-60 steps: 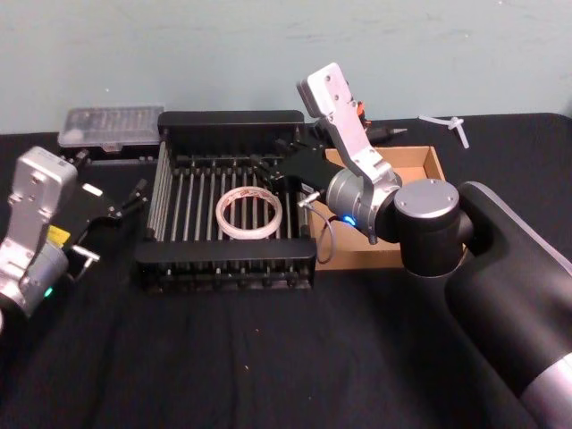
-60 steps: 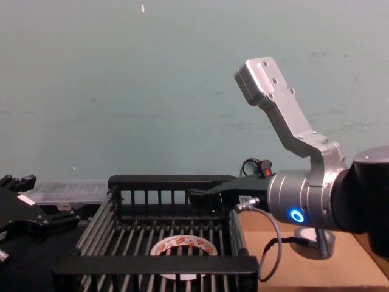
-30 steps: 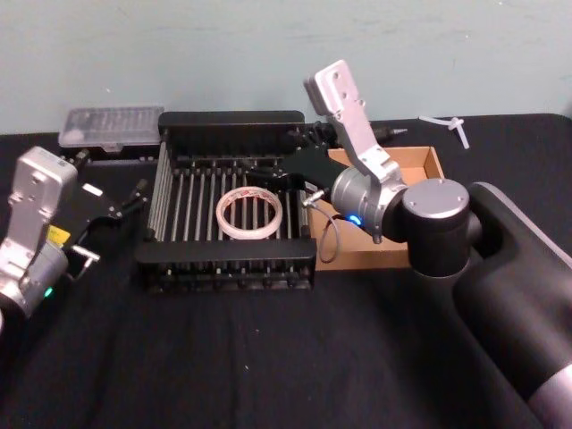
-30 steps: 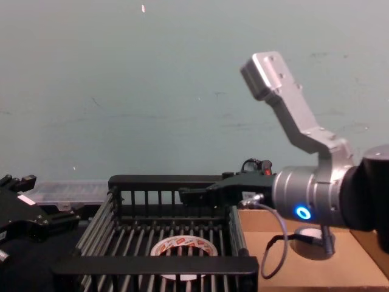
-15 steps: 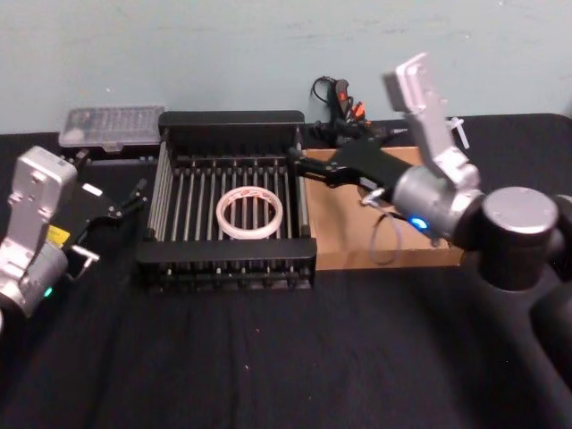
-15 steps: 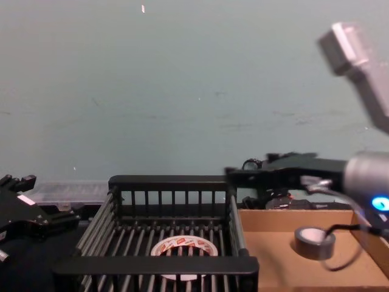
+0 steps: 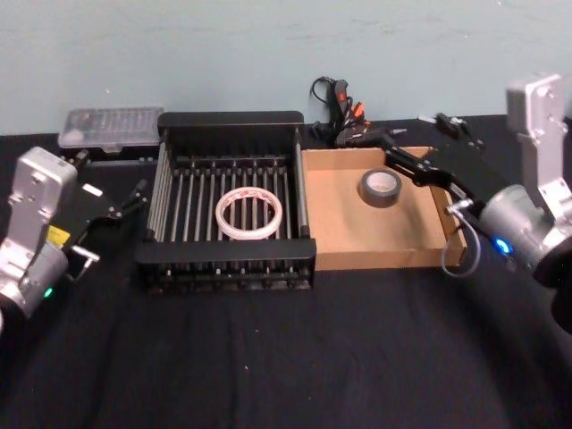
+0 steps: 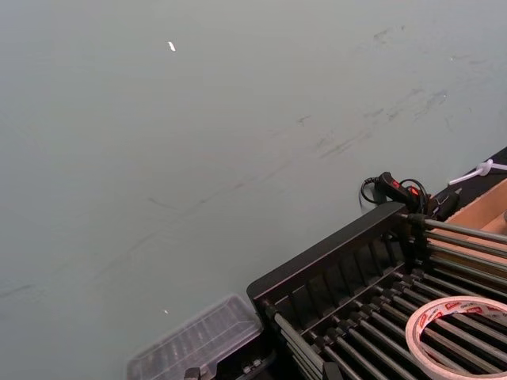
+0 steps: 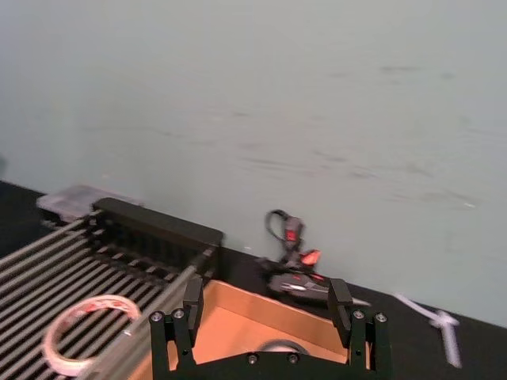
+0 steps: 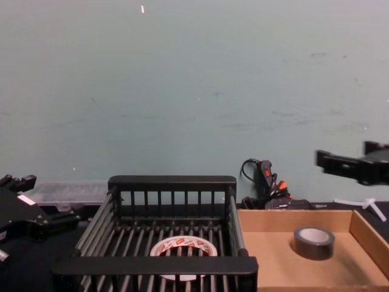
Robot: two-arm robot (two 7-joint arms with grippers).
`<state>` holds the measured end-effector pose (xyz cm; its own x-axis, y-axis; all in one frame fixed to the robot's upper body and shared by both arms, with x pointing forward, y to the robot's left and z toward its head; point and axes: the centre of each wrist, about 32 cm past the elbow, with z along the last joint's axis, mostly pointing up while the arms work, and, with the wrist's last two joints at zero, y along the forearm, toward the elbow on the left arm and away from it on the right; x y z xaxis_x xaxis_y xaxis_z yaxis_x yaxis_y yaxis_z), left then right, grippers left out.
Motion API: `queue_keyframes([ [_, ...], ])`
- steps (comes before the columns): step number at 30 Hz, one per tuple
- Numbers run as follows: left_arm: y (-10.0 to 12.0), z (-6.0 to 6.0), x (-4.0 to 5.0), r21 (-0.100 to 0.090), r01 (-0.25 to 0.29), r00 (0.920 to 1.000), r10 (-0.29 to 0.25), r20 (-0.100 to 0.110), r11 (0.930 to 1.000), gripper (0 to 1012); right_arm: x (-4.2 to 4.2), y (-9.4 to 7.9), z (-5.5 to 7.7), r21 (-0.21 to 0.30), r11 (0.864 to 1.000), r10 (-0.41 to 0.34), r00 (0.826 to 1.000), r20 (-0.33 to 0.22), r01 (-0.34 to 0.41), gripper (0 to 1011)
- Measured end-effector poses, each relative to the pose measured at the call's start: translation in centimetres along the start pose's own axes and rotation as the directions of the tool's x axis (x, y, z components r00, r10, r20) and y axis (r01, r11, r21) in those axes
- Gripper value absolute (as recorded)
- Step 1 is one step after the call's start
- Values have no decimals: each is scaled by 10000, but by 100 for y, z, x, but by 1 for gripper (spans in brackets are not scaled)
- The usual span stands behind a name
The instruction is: Pick up the white tape and place it into the black box , Pick up the silver tape and place it into the brown box.
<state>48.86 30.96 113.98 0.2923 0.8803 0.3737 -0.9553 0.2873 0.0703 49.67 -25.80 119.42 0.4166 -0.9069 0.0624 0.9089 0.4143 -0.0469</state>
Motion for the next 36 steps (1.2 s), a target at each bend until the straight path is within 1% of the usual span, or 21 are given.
queue_keyframes([
  [1,0,0,0,0,0,10000,0,0,10000,1001,8,-27,-20,26,9999,-114,9999,-5,114,1002],
  [5,0,0,0,0,0,10000,0,0,10000,1001,36,-173,-168,85,9971,-752,9971,107,751,1002],
  [7,0,0,0,1,-1,10000,1,0,10000,1001,37,-211,-213,101,9956,-938,9955,148,936,1002],
  [8,0,0,0,0,-1,10000,1,1,10000,1001,32,-244,-261,69,9942,-1077,9940,162,1077,1002],
  [11,0,0,0,0,0,10000,0,0,10000,1001,18,-283,-333,4,9923,-1237,9921,222,1238,1002],
  [15,0,0,0,0,0,10000,0,0,10000,1001,-16,-323,-460,-278,9894,-1421,9895,262,1428,1003],
  [18,0,0,0,0,0,10000,0,0,10000,1001,-33,-324,-516,-498,9878,-1460,9889,286,1473,1002],
  [22,0,0,0,0,0,10000,0,0,10000,1001,-48,-320,-553,-701,9863,-1476,9886,295,1494,1002],
  [36,0,0,0,0,0,10000,0,0,10000,1001,-42,-322,-541,-655,9867,-1474,9886,303,1491,1002],
])
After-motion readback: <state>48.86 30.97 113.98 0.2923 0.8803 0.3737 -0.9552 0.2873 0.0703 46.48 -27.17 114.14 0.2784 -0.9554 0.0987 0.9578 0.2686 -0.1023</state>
